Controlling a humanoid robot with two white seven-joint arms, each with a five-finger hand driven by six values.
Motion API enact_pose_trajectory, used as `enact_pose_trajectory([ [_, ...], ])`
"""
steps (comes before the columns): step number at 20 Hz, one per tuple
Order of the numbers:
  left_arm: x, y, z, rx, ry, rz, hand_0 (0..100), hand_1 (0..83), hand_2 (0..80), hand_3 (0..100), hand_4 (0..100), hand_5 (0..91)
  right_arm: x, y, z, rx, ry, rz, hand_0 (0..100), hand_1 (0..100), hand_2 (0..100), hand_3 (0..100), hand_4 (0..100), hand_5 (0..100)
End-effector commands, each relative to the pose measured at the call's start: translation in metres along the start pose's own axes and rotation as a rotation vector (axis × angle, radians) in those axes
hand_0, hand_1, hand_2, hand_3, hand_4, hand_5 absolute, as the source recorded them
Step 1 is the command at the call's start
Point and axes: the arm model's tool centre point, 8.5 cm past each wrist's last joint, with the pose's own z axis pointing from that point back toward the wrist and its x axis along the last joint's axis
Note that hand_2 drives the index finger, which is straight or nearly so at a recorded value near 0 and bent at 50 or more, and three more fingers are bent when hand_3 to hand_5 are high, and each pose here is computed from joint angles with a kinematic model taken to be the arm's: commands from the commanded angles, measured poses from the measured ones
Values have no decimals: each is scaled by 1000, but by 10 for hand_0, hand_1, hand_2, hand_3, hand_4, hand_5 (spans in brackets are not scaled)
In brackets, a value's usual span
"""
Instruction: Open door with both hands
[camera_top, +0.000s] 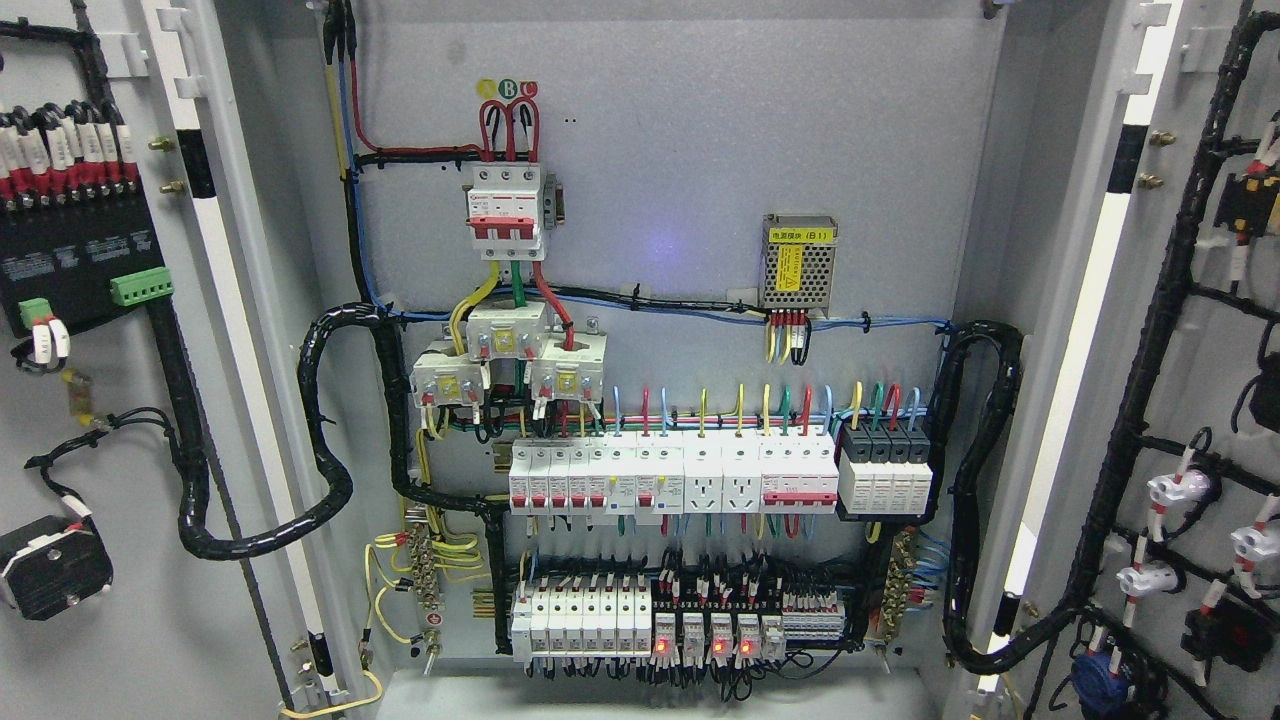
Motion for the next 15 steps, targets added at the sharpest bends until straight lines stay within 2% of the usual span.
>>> enact_pose_trajectory([
  [1, -12, -10, -1, -2, 85, 22, 0, 0, 0, 0, 0, 0, -44, -3, 17, -6, 231, 93, 0, 0, 0, 0, 0, 0],
  [5, -11, -19, -3, -17, 88, 28, 0, 0, 0, 0, 0, 0, -50, -8, 18, -101, 286, 197, 0, 0, 0, 0, 0, 0],
  [9, -10, -26, -5, -30, 83, 30, 0, 0, 0, 0, 0, 0, -62, -8, 21, -102, 426, 292, 0, 0, 0, 0, 0, 0],
  [15, -10, -25, -5, -27, 86, 30, 0, 0, 0, 0, 0, 0, -65, -9, 23, -117, 457, 298, 0, 0, 0, 0, 0, 0],
])
